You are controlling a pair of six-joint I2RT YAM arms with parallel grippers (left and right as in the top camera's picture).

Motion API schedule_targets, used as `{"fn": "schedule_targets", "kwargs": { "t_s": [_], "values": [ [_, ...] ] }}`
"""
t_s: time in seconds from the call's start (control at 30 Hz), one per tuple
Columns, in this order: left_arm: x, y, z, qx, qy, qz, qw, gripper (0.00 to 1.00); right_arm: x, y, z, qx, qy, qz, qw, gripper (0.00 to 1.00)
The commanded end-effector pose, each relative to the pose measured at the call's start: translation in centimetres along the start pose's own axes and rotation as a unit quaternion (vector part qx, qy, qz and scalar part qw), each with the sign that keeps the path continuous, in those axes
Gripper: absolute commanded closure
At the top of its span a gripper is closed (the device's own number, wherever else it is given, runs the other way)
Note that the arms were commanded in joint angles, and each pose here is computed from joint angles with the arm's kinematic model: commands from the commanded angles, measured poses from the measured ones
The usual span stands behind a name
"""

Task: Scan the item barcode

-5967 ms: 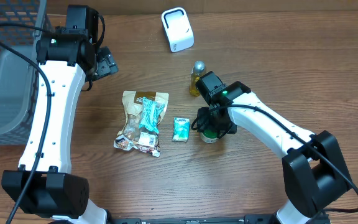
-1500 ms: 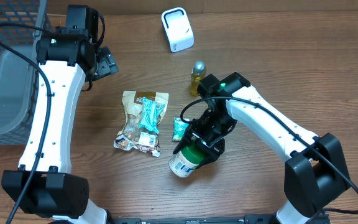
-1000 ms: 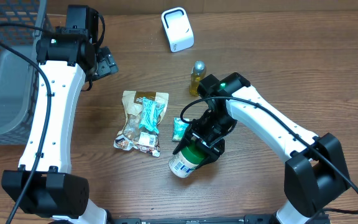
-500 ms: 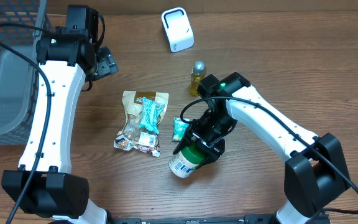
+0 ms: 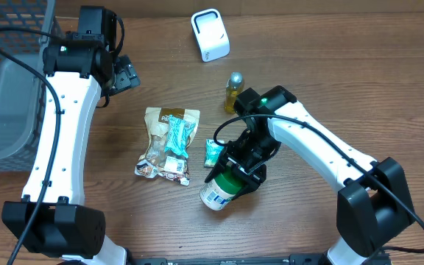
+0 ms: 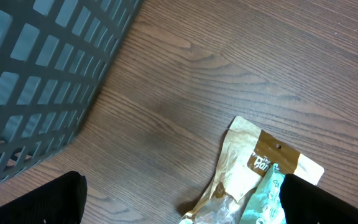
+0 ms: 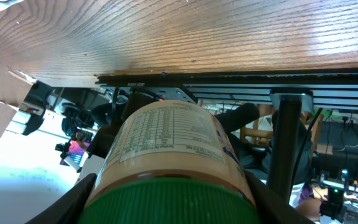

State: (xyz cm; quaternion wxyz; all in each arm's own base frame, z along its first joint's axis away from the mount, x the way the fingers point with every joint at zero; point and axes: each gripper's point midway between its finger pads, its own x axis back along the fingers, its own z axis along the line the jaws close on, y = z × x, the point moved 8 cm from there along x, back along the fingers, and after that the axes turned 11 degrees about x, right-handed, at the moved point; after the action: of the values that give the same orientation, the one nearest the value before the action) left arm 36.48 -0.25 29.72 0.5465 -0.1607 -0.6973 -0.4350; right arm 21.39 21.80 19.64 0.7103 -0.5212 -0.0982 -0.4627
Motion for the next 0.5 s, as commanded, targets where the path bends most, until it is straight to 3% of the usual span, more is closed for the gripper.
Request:
{"fn": "schedule_targets", "kwargs": {
  "t_s": [0.0, 0.47],
  "values": [
    [1.01, 0.42, 0.1, -0.005, -0.006, -0.017, 1.0, 0.0, 0.39, -0.24, 0.66, 0.009, 0.019, 0.005, 1.0, 0.91],
    [1.01, 0.42, 0.09, -0.005, -0.006, -0.017, 1.0, 0.0, 0.39, -0.27, 0.72, 0.009, 0.022, 0.007, 1.0, 0.92]
  ]
}}
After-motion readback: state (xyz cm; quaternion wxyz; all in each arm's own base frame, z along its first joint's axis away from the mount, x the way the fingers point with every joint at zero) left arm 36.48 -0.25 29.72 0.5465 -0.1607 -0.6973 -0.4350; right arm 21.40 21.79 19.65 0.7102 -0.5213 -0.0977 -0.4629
